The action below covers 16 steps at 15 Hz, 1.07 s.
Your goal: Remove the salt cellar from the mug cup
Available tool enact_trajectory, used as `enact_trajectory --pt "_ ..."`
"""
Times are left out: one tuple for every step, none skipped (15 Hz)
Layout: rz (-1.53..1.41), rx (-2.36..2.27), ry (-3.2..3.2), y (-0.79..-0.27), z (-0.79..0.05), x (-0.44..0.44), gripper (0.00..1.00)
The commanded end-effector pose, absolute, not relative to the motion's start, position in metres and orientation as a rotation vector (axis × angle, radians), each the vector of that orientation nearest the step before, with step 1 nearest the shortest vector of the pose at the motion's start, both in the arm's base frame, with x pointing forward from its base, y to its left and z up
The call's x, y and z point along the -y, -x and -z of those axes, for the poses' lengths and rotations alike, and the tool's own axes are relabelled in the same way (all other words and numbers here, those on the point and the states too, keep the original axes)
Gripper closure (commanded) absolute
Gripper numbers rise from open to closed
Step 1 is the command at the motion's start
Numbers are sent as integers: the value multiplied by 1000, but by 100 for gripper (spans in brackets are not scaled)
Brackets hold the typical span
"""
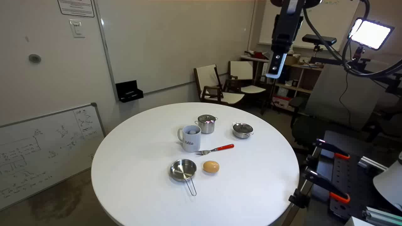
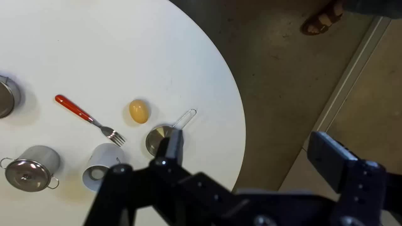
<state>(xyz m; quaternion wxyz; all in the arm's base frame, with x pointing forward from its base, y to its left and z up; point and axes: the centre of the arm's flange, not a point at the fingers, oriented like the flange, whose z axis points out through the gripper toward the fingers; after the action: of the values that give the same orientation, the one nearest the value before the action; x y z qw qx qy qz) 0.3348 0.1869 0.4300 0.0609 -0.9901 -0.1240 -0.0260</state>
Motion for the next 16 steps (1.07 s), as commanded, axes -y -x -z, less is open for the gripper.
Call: enact_trajectory --pt "79 375 2995 -335 -430 -187 0" --pt "88 373 3001 -339 -420 -188 0" --pt "98 373 2990 -342 -413 -189 0" --pt "121 373 2979 -346 -402 -190 0" --pt "151 380 2979 -350 -395 -190 0" --pt "191 386 2978 -356 -383 -191 0" --pt "220 384 2974 -362 -373 -191 0" --pt "241 376 2987 -369 -362 -191 0" --pt "257 365 2999 -375 -352 -190 0" --pt "269 357 3009 -385 -342 -190 0" --pt "264 349 3034 -392 -333 -190 0" --pt "247 328 3077 -400 -325 -189 0" --pt "238 308 3111 -407 -317 -187 0" --pt "232 307 3127 -414 -309 -187 0" --pt "227 301 3137 -421 -303 -185 0" --pt "225 333 3106 -393 -317 -173 0"
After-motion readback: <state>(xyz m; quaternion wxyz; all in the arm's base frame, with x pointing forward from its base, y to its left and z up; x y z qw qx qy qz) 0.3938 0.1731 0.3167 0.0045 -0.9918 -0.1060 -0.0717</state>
